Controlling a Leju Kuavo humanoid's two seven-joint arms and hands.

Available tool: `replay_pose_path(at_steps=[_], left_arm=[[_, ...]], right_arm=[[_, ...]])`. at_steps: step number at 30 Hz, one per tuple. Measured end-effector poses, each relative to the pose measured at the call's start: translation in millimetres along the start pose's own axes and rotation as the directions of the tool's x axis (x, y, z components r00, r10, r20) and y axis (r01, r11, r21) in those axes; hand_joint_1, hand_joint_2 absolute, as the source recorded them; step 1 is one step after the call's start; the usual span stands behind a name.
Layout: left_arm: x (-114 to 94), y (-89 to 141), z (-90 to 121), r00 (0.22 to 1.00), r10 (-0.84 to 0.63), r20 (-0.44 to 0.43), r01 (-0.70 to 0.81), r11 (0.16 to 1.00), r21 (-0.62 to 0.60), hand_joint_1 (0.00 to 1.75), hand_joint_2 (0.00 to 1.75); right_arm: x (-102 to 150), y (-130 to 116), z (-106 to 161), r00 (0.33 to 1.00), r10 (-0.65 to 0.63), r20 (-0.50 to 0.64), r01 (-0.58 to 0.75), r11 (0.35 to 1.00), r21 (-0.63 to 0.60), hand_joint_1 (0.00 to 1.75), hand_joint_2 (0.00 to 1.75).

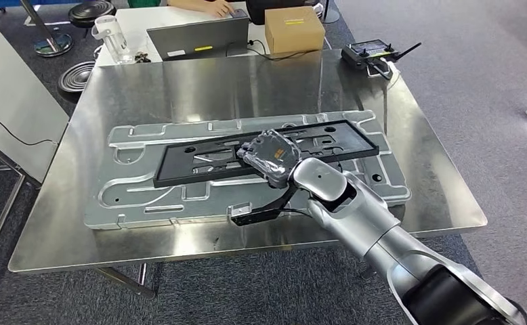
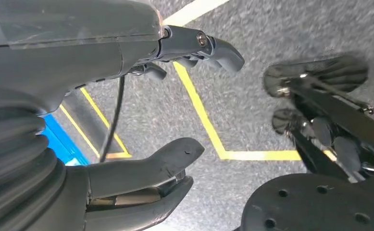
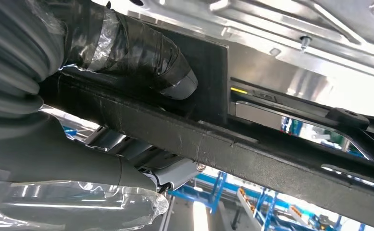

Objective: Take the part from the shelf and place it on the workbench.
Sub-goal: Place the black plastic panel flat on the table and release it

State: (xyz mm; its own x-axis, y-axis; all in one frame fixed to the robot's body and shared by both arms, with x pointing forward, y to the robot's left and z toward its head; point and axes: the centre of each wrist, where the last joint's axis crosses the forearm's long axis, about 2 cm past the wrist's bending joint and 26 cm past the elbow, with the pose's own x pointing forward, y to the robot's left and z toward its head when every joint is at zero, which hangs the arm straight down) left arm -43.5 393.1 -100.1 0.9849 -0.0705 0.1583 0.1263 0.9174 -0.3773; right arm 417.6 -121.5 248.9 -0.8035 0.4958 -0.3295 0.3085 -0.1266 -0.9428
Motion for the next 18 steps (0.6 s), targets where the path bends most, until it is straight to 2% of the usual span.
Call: replay_pose_path(at_steps=[18], left_arm=[[-0.1,-0.9,-0.6,1.0,0.013,0.007,-0.013,1.0,0.002,0.0,1.75]], right_arm=[[-13.5,18.4,12.0,0.998,-0.022,-0.064,0.025,0.999,0.043,1.75,1.75]])
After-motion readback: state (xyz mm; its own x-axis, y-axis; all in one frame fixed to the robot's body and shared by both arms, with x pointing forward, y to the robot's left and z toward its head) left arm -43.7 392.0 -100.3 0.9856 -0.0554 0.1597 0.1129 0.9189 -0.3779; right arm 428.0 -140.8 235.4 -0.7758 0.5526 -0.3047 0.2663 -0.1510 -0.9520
